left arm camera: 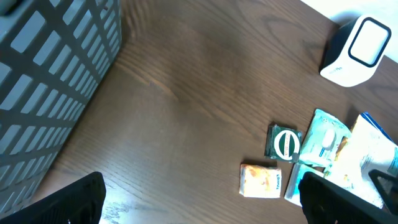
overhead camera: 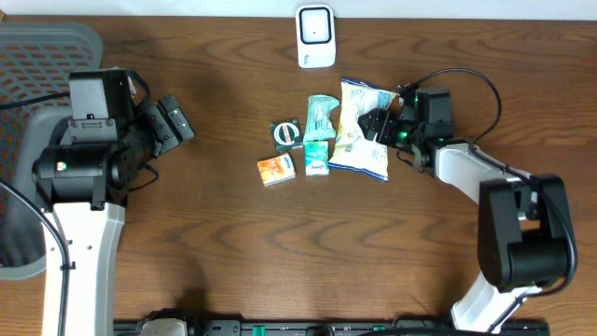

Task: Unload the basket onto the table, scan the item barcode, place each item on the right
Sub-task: 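Grasp the white-and-blue snack bag edge with the right gripper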

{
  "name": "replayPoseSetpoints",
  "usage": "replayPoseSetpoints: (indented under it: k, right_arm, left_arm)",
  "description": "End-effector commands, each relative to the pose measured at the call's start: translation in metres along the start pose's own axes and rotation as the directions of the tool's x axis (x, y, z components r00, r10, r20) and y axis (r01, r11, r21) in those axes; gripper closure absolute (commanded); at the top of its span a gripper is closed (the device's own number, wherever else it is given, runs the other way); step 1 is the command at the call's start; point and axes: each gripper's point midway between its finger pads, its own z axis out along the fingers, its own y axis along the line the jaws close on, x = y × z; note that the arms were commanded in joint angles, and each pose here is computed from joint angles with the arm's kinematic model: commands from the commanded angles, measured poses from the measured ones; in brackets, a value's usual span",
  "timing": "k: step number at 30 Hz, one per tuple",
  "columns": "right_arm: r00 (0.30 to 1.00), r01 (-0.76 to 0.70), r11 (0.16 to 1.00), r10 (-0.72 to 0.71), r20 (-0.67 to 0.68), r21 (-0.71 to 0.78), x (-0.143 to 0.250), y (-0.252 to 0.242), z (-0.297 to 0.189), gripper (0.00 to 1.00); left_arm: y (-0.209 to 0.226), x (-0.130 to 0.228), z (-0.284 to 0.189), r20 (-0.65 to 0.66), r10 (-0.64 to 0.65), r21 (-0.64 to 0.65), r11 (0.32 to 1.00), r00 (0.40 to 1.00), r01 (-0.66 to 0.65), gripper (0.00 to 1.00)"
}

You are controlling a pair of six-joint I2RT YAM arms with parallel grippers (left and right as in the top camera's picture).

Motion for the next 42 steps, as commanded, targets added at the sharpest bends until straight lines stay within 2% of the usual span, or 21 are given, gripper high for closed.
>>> replayPoseSetpoints:
  k: [1, 8, 10, 11, 13, 15, 16, 18, 26, 33, 36, 37, 38, 39, 42]
  right_arm:
    - [0.999, -0.048, 0.999, 0.048, -0.017, -0.001, 0.007, -0.008, 0.011, 0.12]
    - [1.000, -0.026, 0.997, 0.027, 0.002, -0.074, -0.012, 0.010, 0.014, 0.20]
    - [1.000, -0.021, 0.995, 0.021, 0.002, -0.100, -0.016, 0.017, 0.013, 0.26]
    - [1.000, -0.021, 0.994, 0.021, 0.004, -0.103, -0.017, 0.019, 0.013, 0.34]
    - [1.000, -0.023, 0.993, 0.022, -0.007, -0.112, -0.015, 0.020, 0.012, 0.62]
    - [0.999, -0.027, 0.992, 0.025, -0.024, -0.123, -0.011, 0.022, 0.012, 0.74]
    - [0.999, -0.029, 0.992, 0.026, -0.029, -0.125, -0.010, 0.022, 0.012, 0.87]
    - [0.999, -0.031, 0.991, 0.027, -0.034, -0.133, -0.010, 0.023, 0.011, 0.99]
    - [0.992, -0.109, 0.956, 0.087, -0.093, -0.271, -0.015, 0.032, -0.007, 0.99]
    - [0.986, -0.141, 0.890, 0.085, -0.145, -0.433, -0.023, 0.041, -0.037, 0.99]
    - [0.984, -0.147, 0.889, 0.089, -0.151, -0.435, -0.023, 0.037, -0.040, 0.99]
    - [0.989, -0.112, 0.904, 0.062, -0.132, -0.412, -0.023, 0.031, -0.038, 0.82]
    - [0.989, -0.111, 0.915, 0.065, -0.129, -0.387, -0.021, 0.027, -0.035, 0.72]
    - [0.989, -0.119, 0.929, 0.079, -0.127, -0.349, -0.020, 0.021, -0.032, 0.64]
    - [0.989, -0.124, 0.963, 0.100, -0.107, -0.239, -0.018, 0.007, -0.022, 0.51]
  left_arm:
    - [0.002, -0.004, -0.002, 0.013, 0.008, -0.008, 1.000, 1.000, -0.008, 0.02]
    - [0.002, -0.004, -0.002, 0.013, 0.008, -0.008, 1.000, 1.000, -0.008, 0.02]
    - [0.002, -0.004, -0.002, 0.013, 0.008, -0.008, 1.000, 1.000, -0.008, 0.02]
    - [0.002, -0.004, -0.002, 0.014, 0.008, -0.008, 1.000, 1.000, -0.008, 0.02]
    - [0.002, -0.004, -0.002, 0.013, 0.008, -0.008, 1.000, 1.000, -0.008, 0.02]
    - [0.002, -0.004, -0.002, 0.013, 0.008, -0.008, 1.000, 1.000, -0.008, 0.02]
    - [0.002, -0.004, -0.002, 0.013, 0.008, -0.008, 1.000, 1.000, -0.008, 0.02]
    - [0.002, -0.004, -0.002, 0.013, 0.008, -0.008, 1.000, 1.000, -0.008, 0.02]
    - [0.002, -0.004, -0.002, 0.013, 0.008, -0.008, 1.000, 1.000, -0.008, 0.03]
    - [0.002, -0.004, -0.002, 0.013, 0.008, -0.008, 1.000, 1.000, -0.008, 0.02]
    - [0.002, -0.004, -0.002, 0.013, 0.008, -0.008, 1.000, 1.000, -0.008, 0.02]
    - [0.002, -0.004, -0.002, 0.013, 0.008, -0.008, 1.000, 1.000, -0.008, 0.02]
    - [0.002, -0.004, -0.002, 0.013, 0.008, -0.008, 1.000, 1.000, -0.008, 0.02]
    - [0.002, -0.004, -0.002, 0.013, 0.008, -0.008, 1.000, 1.000, -0.008, 0.02]
    - [0.002, -0.004, -0.002, 0.014, 0.008, -0.008, 1.000, 1.000, -0.008, 0.02]
